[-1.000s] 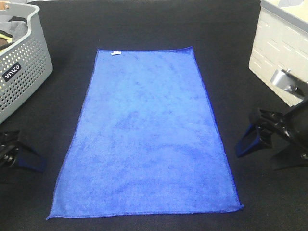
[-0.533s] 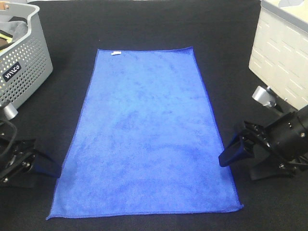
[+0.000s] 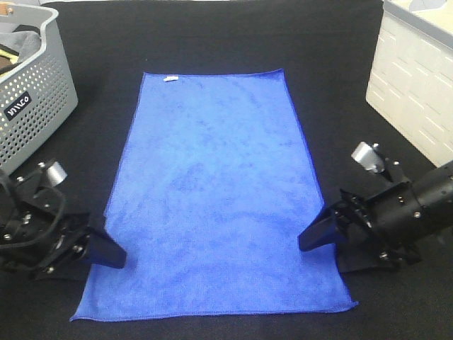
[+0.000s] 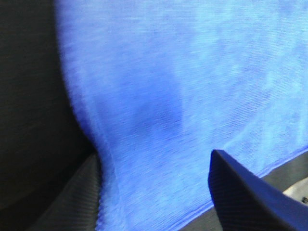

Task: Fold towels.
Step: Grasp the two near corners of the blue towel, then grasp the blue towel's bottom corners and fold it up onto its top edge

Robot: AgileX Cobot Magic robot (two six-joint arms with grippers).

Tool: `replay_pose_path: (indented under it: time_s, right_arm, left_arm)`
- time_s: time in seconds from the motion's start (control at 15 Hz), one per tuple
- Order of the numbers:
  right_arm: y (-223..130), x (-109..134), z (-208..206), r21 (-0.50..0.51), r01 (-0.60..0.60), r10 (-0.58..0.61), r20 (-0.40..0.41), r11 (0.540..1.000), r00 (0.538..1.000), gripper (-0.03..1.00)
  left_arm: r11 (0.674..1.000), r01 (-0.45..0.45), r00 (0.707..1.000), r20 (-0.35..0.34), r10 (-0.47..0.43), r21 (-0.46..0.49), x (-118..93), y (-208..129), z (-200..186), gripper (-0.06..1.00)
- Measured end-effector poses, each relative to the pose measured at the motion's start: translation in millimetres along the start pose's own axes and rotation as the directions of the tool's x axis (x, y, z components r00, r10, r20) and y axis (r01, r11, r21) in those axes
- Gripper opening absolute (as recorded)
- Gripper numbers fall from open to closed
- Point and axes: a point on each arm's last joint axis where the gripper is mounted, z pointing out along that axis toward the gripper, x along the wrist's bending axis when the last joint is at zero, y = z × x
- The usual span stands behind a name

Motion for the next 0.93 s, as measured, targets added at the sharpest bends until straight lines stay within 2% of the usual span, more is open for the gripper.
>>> replay_pose_path:
  time_s: [0.13, 0.2, 0.27, 0.33, 0.47, 0.53, 0.6, 0.8, 0.93]
  right_arm:
    - [-1.9, 11.7, 13.8, 0.032, 0.007, -0.006, -0.01, 0.999, 1.0, 0.66]
    - [-1.7, 11.3, 15.4, 0.026, -0.011, 0.011, 0.006, 1.0, 1.0, 0.59]
    - [-1.7, 11.3, 15.4, 0.026, -0.011, 0.011, 0.006, 1.0, 1.0, 0.59]
    - [-1.2, 9.5, 16.4, 0.021, -0.031, 0.031, 0.023, 0.999, 0.999, 0.47]
    - [-0.7, 6.2, 17.3, 0.011, -0.061, 0.06, 0.054, 0.998, 0.997, 0.22]
    - [-0.4, 4.5, 17.5, 0.004, -0.068, 0.067, 0.071, 0.998, 0.995, 0.08]
    - [-0.8, 4.9, 17.3, 0.004, -0.077, 0.076, 0.07, 0.997, 0.995, 0.0]
    - [-2.4, 8.5, 8.7, -0.008, -0.049, 0.049, 0.095, 0.999, 0.994, 0.0]
    - [-7.6, 11.0, -0.8, -0.006, -0.032, 0.033, 0.13, 0.999, 0.991, 0.0]
  left_arm:
    - [1.0, 0.006, 1.0, 0.023, -0.006, 0.004, -10.0, 3.6, 9.4, 0.6]
    - [1.0, 0.009, 1.0, 0.022, -0.009, 0.005, -10.4, 4.4, 11.5, 0.51]
    - [1.0, 0.009, 1.0, 0.022, -0.009, 0.005, -10.4, 4.4, 11.5, 0.51]
    - [1.0, 0.013, 1.0, 0.011, -0.013, 0.001, -9.3, 4.9, 12.7, 0.4]
    - [1.0, 0.014, 1.0, -0.012, -0.014, -0.002, -6.3, 5.8, 15.2, 0.09]
    - [1.0, 0.007, 1.0, -0.015, -0.007, 0.001, -6.1, 5.7, 15.5, 0.02]
    - [1.0, -0.003, 1.0, -0.017, 0.003, 0.005, -6.2, 5.5, 15.5, 0.01]
    - [0.998, -0.043, 0.998, -0.035, 0.045, 0.046, -7.1, 2.3, 10.9, 0.01]
    - [0.997, -0.075, 0.996, -0.045, 0.076, 0.037, -13.2, 1.3, -2.3, 0.01]
